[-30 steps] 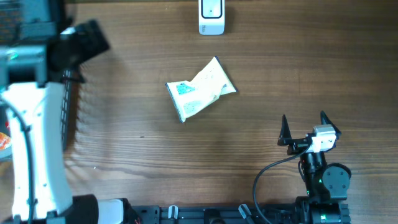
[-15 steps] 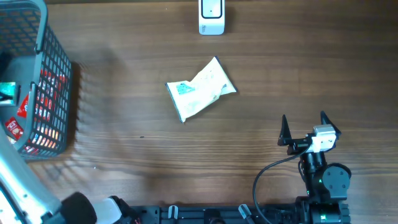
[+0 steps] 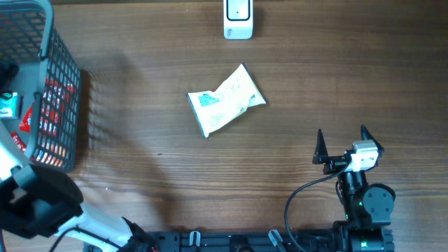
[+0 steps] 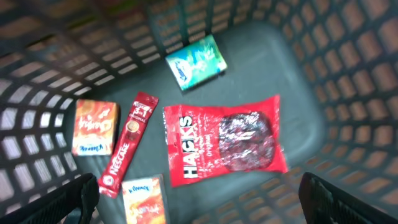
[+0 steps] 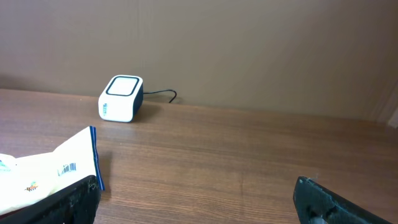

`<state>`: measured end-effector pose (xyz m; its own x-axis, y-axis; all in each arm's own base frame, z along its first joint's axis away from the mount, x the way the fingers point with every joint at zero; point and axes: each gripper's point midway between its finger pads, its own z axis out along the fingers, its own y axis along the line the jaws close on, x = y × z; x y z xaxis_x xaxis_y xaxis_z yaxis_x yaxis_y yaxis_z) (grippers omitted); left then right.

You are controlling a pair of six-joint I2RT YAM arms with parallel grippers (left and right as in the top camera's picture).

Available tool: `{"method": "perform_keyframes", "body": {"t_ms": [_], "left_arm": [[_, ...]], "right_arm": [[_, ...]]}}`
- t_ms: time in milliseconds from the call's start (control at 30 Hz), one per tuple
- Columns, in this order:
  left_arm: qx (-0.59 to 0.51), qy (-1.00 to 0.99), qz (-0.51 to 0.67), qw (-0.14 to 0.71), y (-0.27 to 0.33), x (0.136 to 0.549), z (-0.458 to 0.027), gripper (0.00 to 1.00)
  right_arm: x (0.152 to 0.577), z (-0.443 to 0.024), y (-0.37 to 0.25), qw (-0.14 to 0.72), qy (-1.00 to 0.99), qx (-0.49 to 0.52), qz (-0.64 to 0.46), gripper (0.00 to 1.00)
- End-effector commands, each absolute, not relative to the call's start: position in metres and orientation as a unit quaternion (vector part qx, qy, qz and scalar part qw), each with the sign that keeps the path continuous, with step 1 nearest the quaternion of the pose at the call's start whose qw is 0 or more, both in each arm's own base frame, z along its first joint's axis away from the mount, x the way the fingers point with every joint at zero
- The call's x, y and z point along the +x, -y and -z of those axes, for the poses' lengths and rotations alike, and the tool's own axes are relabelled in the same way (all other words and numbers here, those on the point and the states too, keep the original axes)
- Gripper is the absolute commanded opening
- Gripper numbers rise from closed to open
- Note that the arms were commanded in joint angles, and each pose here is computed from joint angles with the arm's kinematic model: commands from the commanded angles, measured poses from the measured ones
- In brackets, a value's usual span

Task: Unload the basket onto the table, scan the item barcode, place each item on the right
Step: 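Move the left gripper back into the basket toward the red Halls bag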

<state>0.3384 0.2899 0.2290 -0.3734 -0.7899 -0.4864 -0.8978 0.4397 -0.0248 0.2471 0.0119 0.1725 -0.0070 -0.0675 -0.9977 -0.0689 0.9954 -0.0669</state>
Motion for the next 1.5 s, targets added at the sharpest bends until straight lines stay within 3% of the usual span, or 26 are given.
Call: {"method": "perform_keyframes", "body": {"t_ms": [0,567,1100,1333,1400,1467], "left_arm": [[-0.430,-0.878,-0.108,0.182,-0.290,0.353,-0.197,1.00],[-0.319,-0.944,-0.027,0.076,-0.276,0.374,-0.086,1.00],[-0.296,-0.954,0.018,0.047,-0.271,0.387,-0.021,1.00],[-0.296,-0.954,0.017,0.049,-0.273,0.388,-0.017,1.00],[-0.296,-0.954,0.017,0.048,-0.272,0.388,-0.017,0.93],[-0.296,-0.954,0.017,0.048,-0.272,0.388,-0.017,0.76]], "right_arm": [[0.247,-0.173,-0.008,0.704,-0.709,-0.035,0.002,1.00],[0.247,-0.173,-0.007,0.704,-0.709,-0.034,0.002,1.00],[0.247,-0.173,-0.007,0.704,-0.709,-0.034,0.002,1.00],[0.247,-0.173,-0.007,0.704,-0.709,-0.034,0.002,1.00],[0.247,-0.173,-0.007,0.704,-0.709,-0.034,0.002,1.00],[0.247,-0.173,-0.007,0.704,-0.709,-0.034,0.002,0.99]]}}
